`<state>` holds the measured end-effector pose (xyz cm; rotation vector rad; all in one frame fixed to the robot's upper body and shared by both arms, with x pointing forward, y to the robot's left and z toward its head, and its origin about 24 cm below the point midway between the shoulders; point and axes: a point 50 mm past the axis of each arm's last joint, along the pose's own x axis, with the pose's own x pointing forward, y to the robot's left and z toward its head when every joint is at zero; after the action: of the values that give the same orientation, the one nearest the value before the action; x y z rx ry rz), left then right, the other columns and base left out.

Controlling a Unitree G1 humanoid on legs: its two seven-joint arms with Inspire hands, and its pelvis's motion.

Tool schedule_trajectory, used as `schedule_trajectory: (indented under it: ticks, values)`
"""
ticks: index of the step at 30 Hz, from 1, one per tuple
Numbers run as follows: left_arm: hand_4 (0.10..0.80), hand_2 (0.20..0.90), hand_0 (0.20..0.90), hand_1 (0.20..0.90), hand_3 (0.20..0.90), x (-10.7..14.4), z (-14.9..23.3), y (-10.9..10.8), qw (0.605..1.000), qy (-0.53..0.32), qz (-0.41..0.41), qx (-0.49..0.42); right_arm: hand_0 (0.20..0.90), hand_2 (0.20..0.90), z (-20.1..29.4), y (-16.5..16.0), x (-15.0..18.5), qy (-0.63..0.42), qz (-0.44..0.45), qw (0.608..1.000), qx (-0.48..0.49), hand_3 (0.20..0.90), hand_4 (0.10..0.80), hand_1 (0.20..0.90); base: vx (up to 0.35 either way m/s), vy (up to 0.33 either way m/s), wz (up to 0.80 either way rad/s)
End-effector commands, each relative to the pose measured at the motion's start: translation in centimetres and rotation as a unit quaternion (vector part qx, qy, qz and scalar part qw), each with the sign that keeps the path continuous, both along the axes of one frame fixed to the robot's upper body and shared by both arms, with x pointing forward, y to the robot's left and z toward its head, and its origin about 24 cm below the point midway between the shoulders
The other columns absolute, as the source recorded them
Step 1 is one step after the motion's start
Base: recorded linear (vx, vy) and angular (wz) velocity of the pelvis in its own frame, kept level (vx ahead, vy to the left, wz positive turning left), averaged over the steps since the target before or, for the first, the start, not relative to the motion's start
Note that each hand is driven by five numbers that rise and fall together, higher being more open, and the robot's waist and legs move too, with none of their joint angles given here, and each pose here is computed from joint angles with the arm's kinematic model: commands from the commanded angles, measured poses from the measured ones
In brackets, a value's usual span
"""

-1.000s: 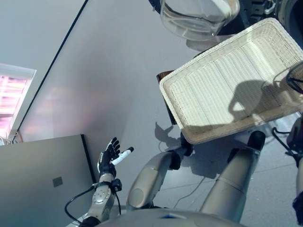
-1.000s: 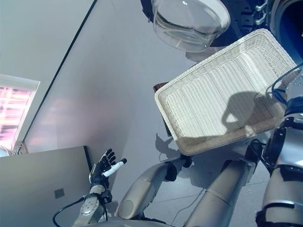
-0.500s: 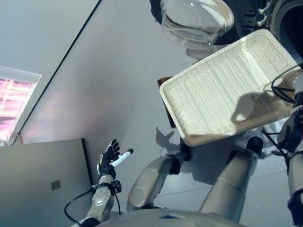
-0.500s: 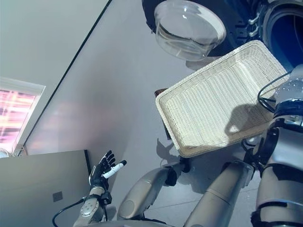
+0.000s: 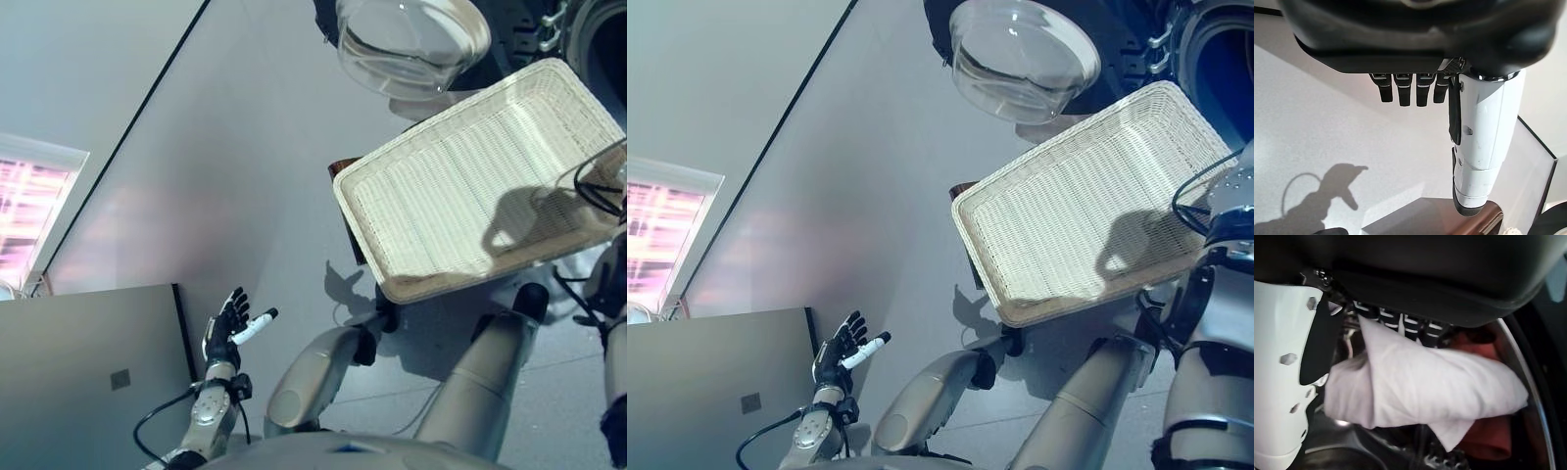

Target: Pick up the clothes and place them into the washing machine

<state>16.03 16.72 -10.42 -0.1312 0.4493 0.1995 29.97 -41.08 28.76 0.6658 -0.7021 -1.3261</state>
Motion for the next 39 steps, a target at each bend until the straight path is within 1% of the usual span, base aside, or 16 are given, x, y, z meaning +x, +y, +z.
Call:
schedule_trajectory:
  ticks: [1,5,7,8,10,11,15,20,24,27,28,31,33,34,35,39]
  values:
    - [0.8,0.9,0.9,0.9,0.9,-0.7,0.3,3.9,0.997,-0.011,0.073,0.038,0.9,0.9,6.4,-1.0,-4.1,-0.025,-0.067,0.98,-0.184,0.9,0.8,0.9,-0.005,0.02,-0.04]
    - [0.8,0.9,0.9,0.9,0.9,-0.3,0.4,3.8,0.996,-0.015,0.08,0.034,0.9,0.9,0.7,0.7,0.1,0.068,0.012,0.985,-0.158,0.9,0.8,0.9,-0.004,0.009,-0.02]
    - [0.8,0.9,0.9,0.9,0.9,-0.2,0.4,3.7,0.996,-0.017,0.076,0.034,0.9,0.9,-0.8,0.8,0.7,0.092,0.03,0.984,-0.148,0.9,0.8,0.9,0.0,0.0,0.0]
    - [0.8,0.9,0.9,0.9,0.9,-0.2,0.3,3.6,0.997,-0.015,0.075,0.031,0.9,0.9,-3.6,2.5,2.5,0.119,0.076,0.981,-0.134,0.9,0.8,0.9,-0.02,-0.031,-0.02]
    - [0.8,0.9,0.9,0.9,0.9,0.1,0.5,3.8,0.997,-0.018,0.071,0.033,0.9,0.9,-5.3,3.3,3.3,0.144,0.102,0.976,-0.126,0.9,0.8,0.9,-0.022,-0.021,-0.08]
    - [0.8,0.9,0.9,0.9,0.9,0.1,0.4,3.8,0.997,-0.014,0.073,0.033,0.9,0.9,-6.7,4.4,4.1,0.148,0.128,0.974,-0.117,0.9,0.8,0.9,-0.007,-0.005,-0.06]
    - [0.8,0.9,0.9,0.9,0.9,0.0,0.0,4.2,0.996,-0.001,0.08,0.037,0.9,0.9,-11.2,6.8,5.3,0.191,0.184,0.96,-0.089,0.9,0.8,0.9,0.011,-0.02,0.08]
    - [0.8,0.9,0.9,0.9,0.9,-0.6,-0.5,4.7,0.995,0.018,0.085,0.046,0.9,0.9,-16.4,8.3,4.9,0.23,0.227,0.945,-0.048,0.9,0.8,0.9,0.066,-0.039,0.15]
    - [0.8,0.9,0.9,0.9,0.9,-1.5,-0.9,5.7,0.993,0.041,0.091,0.063,0.9,0.9,-21.5,9.6,3.2,0.259,0.256,0.931,-0.011,0.9,0.8,0.9,0.09,-0.038,0.15]
    - [0.8,0.9,0.9,0.9,0.9,-1.5,-0.9,5.9,0.993,0.043,0.09,0.07,0.9,0.9,-22.4,9.7,2.8,0.264,0.259,0.929,0.0,0.9,0.8,0.9,0.063,-0.044,0.05]
    - [0.8,0.9,0.9,0.9,0.9,-2.3,-1.6,6.2,0.99,0.073,0.094,0.078,0.9,0.9,-25.9,10.3,1.1,0.292,0.274,0.916,0.032,0.9,0.8,0.9,0.156,-0.061,0.0]
    - [0.8,0.9,0.9,0.9,0.9,-2.7,-2.0,6.5,0.987,0.096,0.08,0.1,0.9,0.9,-29.4,11.3,-0.9,0.334,0.299,0.892,0.056,0.9,0.8,0.9,0.118,-0.023,0.09]
    - [0.8,0.9,0.9,0.9,0.9,-3.2,-2.4,6.9,0.984,0.115,0.072,0.111,0.9,0.9,-32.3,11.9,-3.0,0.392,0.324,0.859,0.064,0.9,0.8,0.9,0.128,-0.019,0.09]
    - [0.8,0.9,0.9,0.9,0.9,-3.5,-2.6,7.0,0.983,0.125,0.068,0.112,0.9,0.9,-33.8,12.4,-4.2,0.434,0.34,0.832,0.06,0.9,0.8,0.9,0.095,-0.019,0.05]
    - [0.8,0.9,0.9,0.9,0.9,-3.9,-3.0,7.1,0.981,0.144,0.063,0.109,0.9,0.9,-35.4,12.7,-5.6,0.495,0.361,0.789,0.042,0.9,0.8,0.9,0.096,-0.021,0.06]
    - [0.8,0.9,0.9,0.9,0.9,-6.1,-4.1,7.0,0.974,0.203,0.04,0.091,0.9,0.9,-39.4,14.3,-10.5,0.561,0.399,0.722,0.068,0.9,0.8,0.9,0.078,0.021,0.09]
